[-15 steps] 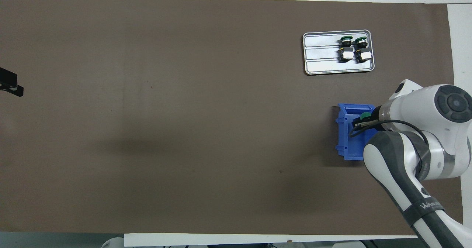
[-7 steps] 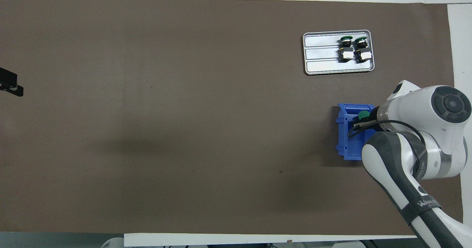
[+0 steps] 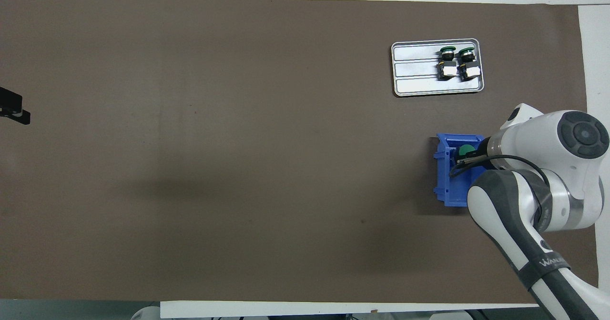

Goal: Place and press button with both arms

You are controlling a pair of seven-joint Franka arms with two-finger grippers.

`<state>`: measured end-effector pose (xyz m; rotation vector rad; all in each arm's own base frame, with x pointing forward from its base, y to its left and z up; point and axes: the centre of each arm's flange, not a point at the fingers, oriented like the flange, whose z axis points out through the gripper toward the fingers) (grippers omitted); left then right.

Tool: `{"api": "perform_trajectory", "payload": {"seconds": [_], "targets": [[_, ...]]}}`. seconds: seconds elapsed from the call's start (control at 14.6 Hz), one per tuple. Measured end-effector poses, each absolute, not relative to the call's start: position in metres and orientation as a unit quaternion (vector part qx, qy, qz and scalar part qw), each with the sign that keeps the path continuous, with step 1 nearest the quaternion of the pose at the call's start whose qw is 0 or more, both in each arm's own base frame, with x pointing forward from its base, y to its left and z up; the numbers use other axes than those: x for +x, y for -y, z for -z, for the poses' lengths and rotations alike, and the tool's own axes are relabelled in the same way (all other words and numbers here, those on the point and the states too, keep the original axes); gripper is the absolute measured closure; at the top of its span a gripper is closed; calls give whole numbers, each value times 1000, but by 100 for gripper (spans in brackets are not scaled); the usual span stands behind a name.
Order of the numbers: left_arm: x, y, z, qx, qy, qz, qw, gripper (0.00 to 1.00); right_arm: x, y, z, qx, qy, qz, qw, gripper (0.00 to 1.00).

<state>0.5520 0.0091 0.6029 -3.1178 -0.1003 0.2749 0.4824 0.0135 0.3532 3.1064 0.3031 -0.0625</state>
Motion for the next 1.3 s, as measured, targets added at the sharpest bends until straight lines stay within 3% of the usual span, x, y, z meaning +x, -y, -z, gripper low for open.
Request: {"api": "perform_trajectory", "payload": {"seconds": [0.14, 0.41, 1.02, 1.3], "targets": [[552, -9, -603, -996, 32, -88, 5, 0, 486, -14, -359, 995, -97, 16, 10, 40], [552, -9, -603, -996, 32, -88, 5, 0, 502, -14, -409, 995, -95, 26, 11, 1], [552, -9, -603, -996, 32, -88, 5, 0, 516, -14, -598, 995, -89, 37, 10, 1], [552, -9, -603, -996, 32, -88, 5, 0, 518, -13, -644, 995, -87, 54, 7, 1]]}}
